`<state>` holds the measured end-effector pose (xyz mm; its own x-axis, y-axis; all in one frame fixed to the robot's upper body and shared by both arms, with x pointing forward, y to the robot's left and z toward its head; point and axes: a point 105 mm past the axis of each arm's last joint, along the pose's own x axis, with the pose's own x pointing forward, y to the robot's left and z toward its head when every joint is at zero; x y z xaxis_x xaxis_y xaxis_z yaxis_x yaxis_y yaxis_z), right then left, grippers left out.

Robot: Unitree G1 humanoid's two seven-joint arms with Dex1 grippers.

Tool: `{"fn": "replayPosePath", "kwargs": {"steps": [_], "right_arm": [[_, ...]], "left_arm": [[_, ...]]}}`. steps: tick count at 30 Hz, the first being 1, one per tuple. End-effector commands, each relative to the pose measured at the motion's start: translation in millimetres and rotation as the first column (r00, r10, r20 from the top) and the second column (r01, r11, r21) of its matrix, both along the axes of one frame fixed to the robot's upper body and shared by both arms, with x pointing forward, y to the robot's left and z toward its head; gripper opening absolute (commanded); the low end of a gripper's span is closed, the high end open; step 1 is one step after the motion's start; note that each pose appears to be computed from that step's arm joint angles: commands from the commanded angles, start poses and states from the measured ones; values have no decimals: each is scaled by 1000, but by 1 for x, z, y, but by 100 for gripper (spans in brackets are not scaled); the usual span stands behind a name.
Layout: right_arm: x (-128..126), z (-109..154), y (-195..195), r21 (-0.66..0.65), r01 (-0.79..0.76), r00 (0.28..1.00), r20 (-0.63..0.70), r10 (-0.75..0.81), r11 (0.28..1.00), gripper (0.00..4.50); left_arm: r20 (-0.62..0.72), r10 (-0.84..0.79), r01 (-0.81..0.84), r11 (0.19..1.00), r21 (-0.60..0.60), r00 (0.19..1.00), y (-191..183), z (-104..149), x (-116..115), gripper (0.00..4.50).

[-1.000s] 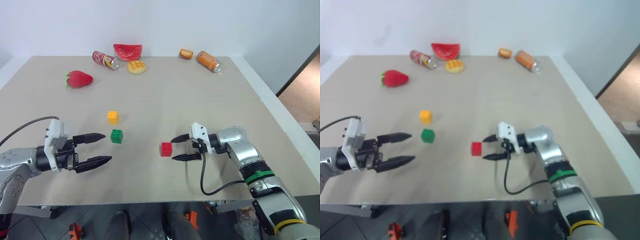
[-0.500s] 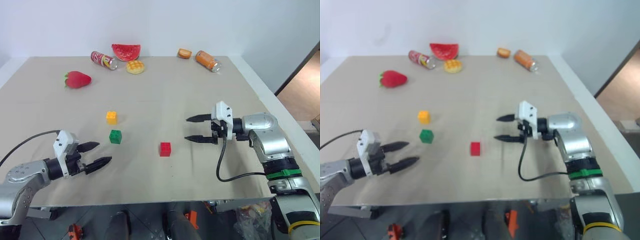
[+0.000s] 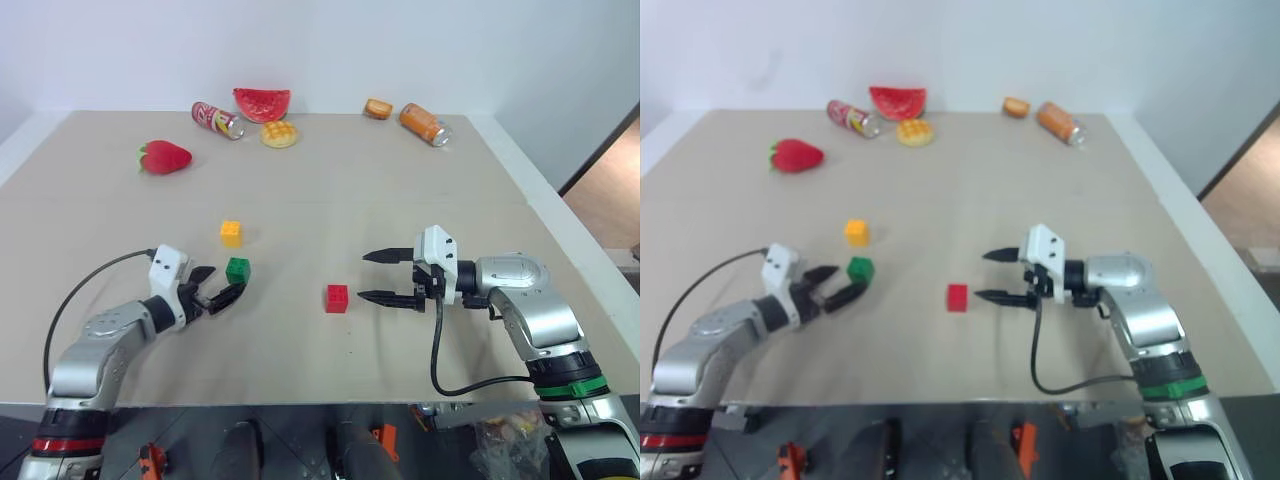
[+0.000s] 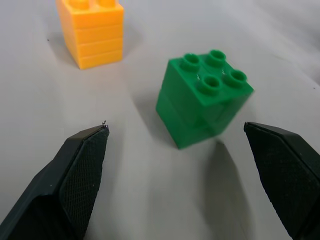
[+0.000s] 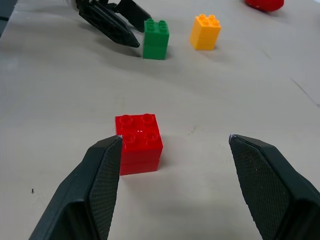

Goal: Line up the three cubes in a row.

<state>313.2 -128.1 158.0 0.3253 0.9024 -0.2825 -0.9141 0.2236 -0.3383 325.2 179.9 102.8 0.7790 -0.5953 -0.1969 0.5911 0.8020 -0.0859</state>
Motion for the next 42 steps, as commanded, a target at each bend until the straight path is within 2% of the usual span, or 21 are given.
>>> {"fn": "replayPosePath", "kwargs": {"steps": [1,5,12,13,15,21,28,32,34,37,42], "right_arm": [[-4,16,0,19,-3,998,58,1,1000,353],[-5,14,-1,22,10,998,57,-11,1000,353],[-4,10,2,25,9,999,52,-10,1000,353],[-4,9,3,25,8,999,51,-9,1000,356],[-4,8,3,25,8,999,50,-9,1000,356],[-3,4,6,16,4,999,44,-5,1000,356],[-5,1,6,7,0,999,35,0,1000,356],[-6,0,6,0,-2,999,32,2,1000,356],[-6,0,6,-4,0,999,35,1,1000,356],[-6,7,3,6,8,999,46,-8,1000,356],[-11,22,-4,64,30,999,44,-33,997,356]], "left_arm": [[15,-36,36,999,11,999,-13,1,4,450],[26,-23,22,1000,13,999,-22,3,12,450],[35,-58,57,998,31,998,-36,9,9,450],[38,-52,50,998,33,998,-35,10,9,393],[41,-41,40,999,32,998,-33,12,10,339],[62,19,-21,999,30,998,-23,17,17,135],[90,10,-14,999,49,996,-22,20,22,136],[205,-181,169,983,76,962,-33,35,16,136],[232,-342,315,938,146,911,-40,34,5,136],[198,-566,516,818,255,800,-45,26,-8,136],[169,-683,630,724,281,710,-47,20,-6,136]]}}
